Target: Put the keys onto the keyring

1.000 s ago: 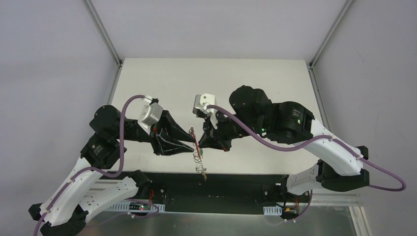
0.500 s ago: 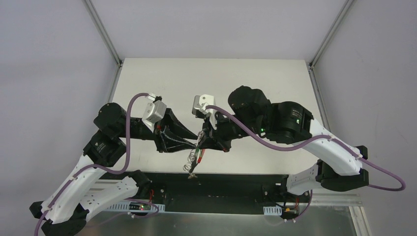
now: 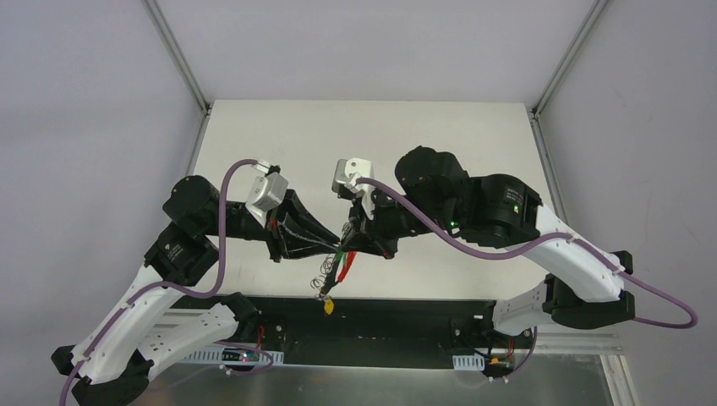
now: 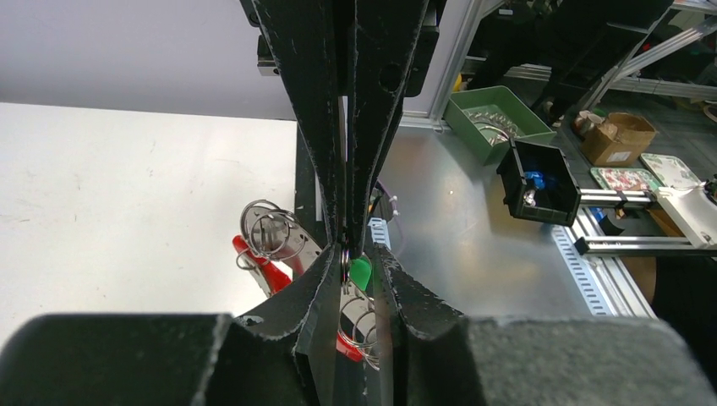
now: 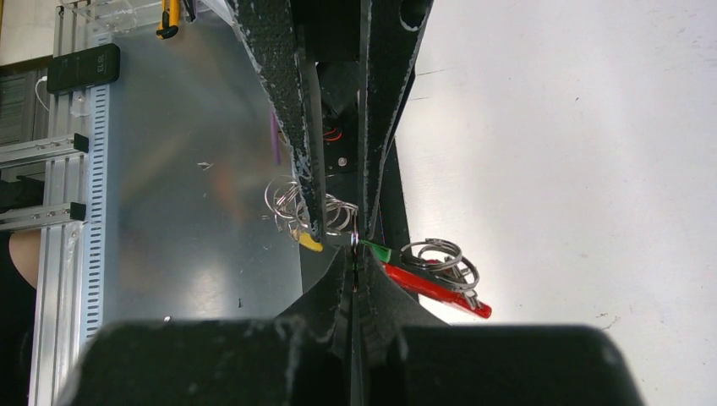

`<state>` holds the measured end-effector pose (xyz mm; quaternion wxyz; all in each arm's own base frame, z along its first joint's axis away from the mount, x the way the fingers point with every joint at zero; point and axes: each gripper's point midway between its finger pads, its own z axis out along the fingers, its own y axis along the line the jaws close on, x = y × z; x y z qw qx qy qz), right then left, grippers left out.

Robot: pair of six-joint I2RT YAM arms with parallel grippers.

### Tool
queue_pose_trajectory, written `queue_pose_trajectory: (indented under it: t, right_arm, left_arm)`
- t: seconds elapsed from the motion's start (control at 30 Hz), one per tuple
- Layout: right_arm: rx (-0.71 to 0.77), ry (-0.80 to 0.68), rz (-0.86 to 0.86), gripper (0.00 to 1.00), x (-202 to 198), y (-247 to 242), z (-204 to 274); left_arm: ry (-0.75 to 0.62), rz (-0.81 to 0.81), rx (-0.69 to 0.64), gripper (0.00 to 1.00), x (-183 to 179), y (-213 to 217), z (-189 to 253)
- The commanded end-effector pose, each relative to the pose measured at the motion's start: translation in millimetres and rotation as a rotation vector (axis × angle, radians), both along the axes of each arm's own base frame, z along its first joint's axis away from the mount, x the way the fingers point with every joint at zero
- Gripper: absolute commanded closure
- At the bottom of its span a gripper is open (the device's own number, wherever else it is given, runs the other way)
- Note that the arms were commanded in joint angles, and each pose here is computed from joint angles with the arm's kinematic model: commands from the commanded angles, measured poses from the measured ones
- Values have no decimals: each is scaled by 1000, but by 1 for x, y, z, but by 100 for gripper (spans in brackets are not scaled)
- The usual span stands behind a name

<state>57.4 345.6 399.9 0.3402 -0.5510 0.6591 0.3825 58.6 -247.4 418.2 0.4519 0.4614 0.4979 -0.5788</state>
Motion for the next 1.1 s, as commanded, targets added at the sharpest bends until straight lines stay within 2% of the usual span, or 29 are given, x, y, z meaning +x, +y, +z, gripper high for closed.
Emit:
queue_pose_trajectory:
  t: [0.0, 0.27, 0.4, 0.63, 0.93, 0.97, 1.07]
  right_arm:
    - [100, -22, -28, 100, 4, 5, 31]
    - [110, -15, -23, 100, 2, 6, 34]
    - [109, -14, -18, 100, 1, 7, 33]
    - [125, -19, -19, 100, 1, 5, 38]
    - [176, -30, -38, 100, 2, -1, 41]
    - [181, -32, -40, 99, 2, -2, 40]
    - [204, -43, -54, 87, 4, -5, 41]
  left_arm:
    - [-33, -46, -24, 81, -10, 3, 9]
    - [-22, -61, -14, 82, -10, 1, 7]
    - [-18, -68, -8, 100, -8, -2, 6]
    - [-5, -85, 7, 100, -4, -7, 3]
    - [-90, 28, -40, 100, 8, -2, 18]
    - [-96, 42, -45, 100, 9, -2, 20]
    - [-113, 71, -68, 100, 12, 0, 27]
